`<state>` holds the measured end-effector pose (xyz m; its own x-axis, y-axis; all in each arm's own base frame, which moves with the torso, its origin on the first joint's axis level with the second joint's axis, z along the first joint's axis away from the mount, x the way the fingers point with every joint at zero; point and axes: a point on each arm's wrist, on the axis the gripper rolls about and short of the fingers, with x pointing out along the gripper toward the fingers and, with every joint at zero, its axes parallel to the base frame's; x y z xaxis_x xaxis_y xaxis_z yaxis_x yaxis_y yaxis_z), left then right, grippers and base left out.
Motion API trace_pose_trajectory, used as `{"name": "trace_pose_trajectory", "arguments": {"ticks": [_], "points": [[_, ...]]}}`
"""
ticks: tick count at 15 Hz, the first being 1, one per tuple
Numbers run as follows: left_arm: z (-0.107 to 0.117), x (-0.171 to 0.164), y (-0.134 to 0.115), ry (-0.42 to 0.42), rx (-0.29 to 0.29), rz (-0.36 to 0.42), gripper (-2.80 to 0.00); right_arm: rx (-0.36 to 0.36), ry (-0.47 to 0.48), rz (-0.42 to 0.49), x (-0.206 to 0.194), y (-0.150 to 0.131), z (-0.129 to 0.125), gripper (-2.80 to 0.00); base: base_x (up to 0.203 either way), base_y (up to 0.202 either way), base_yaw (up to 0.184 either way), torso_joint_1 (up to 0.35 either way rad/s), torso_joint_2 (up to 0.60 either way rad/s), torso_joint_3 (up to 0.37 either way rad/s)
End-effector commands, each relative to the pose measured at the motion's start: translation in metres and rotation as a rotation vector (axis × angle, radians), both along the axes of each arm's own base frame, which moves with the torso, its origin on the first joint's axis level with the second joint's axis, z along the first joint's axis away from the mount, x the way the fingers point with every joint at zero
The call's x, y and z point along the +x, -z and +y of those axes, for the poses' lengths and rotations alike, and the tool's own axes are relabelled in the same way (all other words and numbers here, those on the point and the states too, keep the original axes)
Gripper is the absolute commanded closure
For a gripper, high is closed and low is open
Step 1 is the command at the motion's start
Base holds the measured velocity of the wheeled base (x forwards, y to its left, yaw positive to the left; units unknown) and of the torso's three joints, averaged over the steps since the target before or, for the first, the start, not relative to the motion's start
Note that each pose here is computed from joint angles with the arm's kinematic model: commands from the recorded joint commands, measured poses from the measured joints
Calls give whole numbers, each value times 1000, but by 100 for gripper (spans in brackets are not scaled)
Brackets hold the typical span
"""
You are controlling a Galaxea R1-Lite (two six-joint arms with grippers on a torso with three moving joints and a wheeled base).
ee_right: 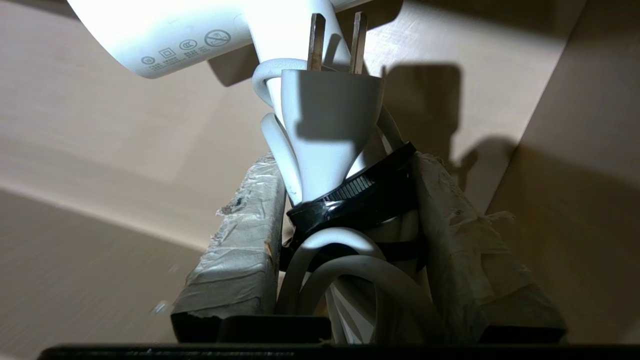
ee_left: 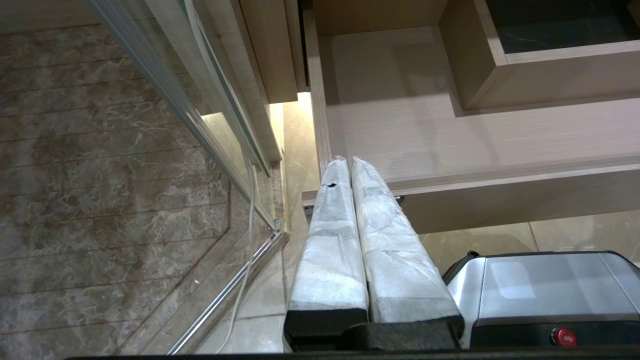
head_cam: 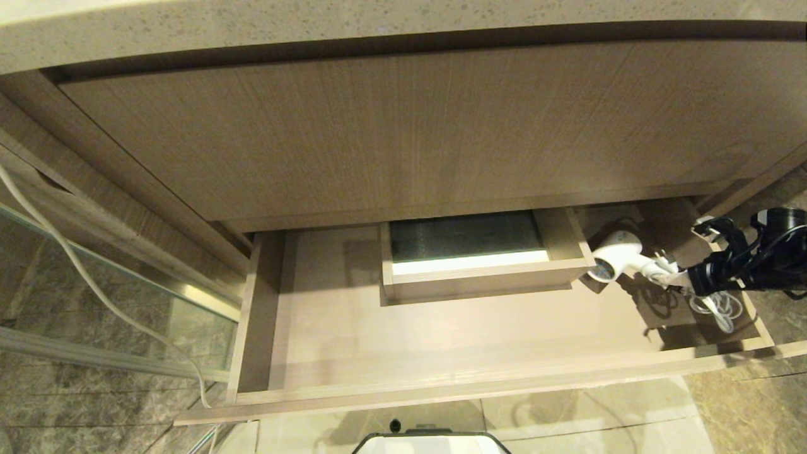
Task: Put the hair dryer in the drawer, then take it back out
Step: Put it into the drawer
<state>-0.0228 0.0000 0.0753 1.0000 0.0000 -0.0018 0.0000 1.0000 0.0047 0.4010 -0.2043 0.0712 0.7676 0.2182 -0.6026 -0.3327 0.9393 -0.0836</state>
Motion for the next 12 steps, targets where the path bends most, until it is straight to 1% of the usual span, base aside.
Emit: {"name": "trace_pose_trajectory", "arguments": {"ticks": [1, 3, 4, 9, 12], "points": [[0, 0, 0, 0, 0, 0, 0, -8, -11, -16, 10, 19, -2, 0, 0, 0, 0, 0, 0, 0], [0, 0, 0, 0, 0, 0, 0, -26, -13, -52, 14, 23, -5, 0, 0, 0, 0, 0, 0, 0], [0, 0, 0, 0, 0, 1, 0, -28, -14, -53, 15, 24, -5, -280, 0, 0, 0, 0, 0, 0], [0, 0, 0, 0, 0, 1, 0, -35, -12, -69, 11, 13, -4, -280, 0, 0, 0, 0, 0, 0], [0, 0, 0, 0, 0, 0, 0, -51, 14, -101, -10, -22, -4, -280, 0, 0, 0, 0, 0, 0]]}}
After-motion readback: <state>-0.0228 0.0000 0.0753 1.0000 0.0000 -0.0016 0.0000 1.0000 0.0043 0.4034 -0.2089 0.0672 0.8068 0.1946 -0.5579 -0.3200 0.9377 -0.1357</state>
